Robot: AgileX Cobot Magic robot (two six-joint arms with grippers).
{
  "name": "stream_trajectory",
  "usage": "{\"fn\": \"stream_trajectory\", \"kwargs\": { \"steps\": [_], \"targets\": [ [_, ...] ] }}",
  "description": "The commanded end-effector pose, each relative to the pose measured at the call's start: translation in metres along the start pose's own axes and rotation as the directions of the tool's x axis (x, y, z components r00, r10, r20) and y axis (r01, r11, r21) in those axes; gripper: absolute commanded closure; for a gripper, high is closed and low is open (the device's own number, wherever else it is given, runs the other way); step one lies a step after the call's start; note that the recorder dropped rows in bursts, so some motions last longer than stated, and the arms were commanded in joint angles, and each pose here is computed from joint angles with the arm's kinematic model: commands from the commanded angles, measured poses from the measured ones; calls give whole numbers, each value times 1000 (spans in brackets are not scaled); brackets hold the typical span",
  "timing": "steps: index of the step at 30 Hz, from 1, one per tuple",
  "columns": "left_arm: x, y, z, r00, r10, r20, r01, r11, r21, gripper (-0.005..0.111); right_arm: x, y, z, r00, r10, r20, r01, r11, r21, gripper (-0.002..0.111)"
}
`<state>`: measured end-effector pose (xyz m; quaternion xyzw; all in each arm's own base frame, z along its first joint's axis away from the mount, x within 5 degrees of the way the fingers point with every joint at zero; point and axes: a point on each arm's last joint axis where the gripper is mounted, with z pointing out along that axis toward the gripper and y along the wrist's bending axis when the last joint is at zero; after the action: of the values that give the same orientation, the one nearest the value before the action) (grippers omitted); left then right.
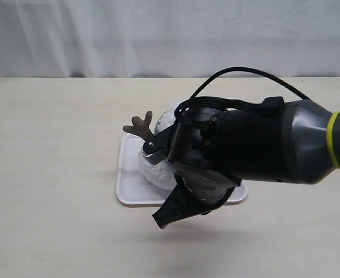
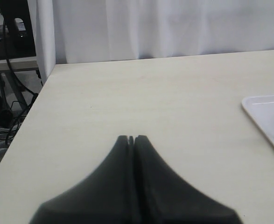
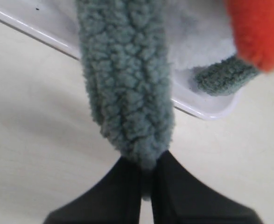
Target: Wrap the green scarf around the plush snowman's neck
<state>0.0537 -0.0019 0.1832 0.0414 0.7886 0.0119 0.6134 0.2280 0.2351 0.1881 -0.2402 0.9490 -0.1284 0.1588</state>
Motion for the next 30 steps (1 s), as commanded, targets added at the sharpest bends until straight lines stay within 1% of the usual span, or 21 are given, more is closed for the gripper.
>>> {"fn": "stream_trajectory", "kwargs": {
  "steps": [1, 10, 13, 16, 18, 22, 25, 27, 30],
  "targets": [
    [-1, 0, 0, 1000, 2, 13, -2, 1000, 4, 107, -1, -1, -2, 1000, -15, 22, 15, 1000, -2, 104],
    [-1, 0, 0, 1000, 2, 13, -2, 1000, 4, 107, 17, 0, 13, 999, -43, -18, 43, 999, -5, 104],
    [-1, 0, 0, 1000, 2, 13, -2, 1000, 4, 107, 18, 4, 17, 999, -49, 11, 49, 998, -38, 104],
    [-1, 0, 0, 1000, 2, 13, -2, 1000, 4, 107, 17, 11, 21, 996, -44, 83, 53, 993, -110, 104],
    [-1, 0, 0, 1000, 2, 13, -2, 1000, 4, 107, 15, 14, 23, 991, -55, 126, 72, 988, -136, 104],
    [-1, 0, 0, 1000, 2, 13, -2, 1000, 4, 107, 14, 12, 23, 986, -81, 144, 98, 988, -117, 104],
    [-1, 0, 0, 1000, 2, 13, -2, 1000, 4, 107, 15, 11, 23, 989, -65, 132, 79, 991, -105, 104],
    [-1, 0, 0, 1000, 2, 13, -2, 1000, 4, 107, 14, 14, 24, 989, -39, 142, 57, 990, -131, 104],
    [-1, 0, 0, 1000, 2, 13, -2, 1000, 4, 107, 14, 20, 33, 991, -36, 126, 55, 987, -152, 104]
  ]
}}
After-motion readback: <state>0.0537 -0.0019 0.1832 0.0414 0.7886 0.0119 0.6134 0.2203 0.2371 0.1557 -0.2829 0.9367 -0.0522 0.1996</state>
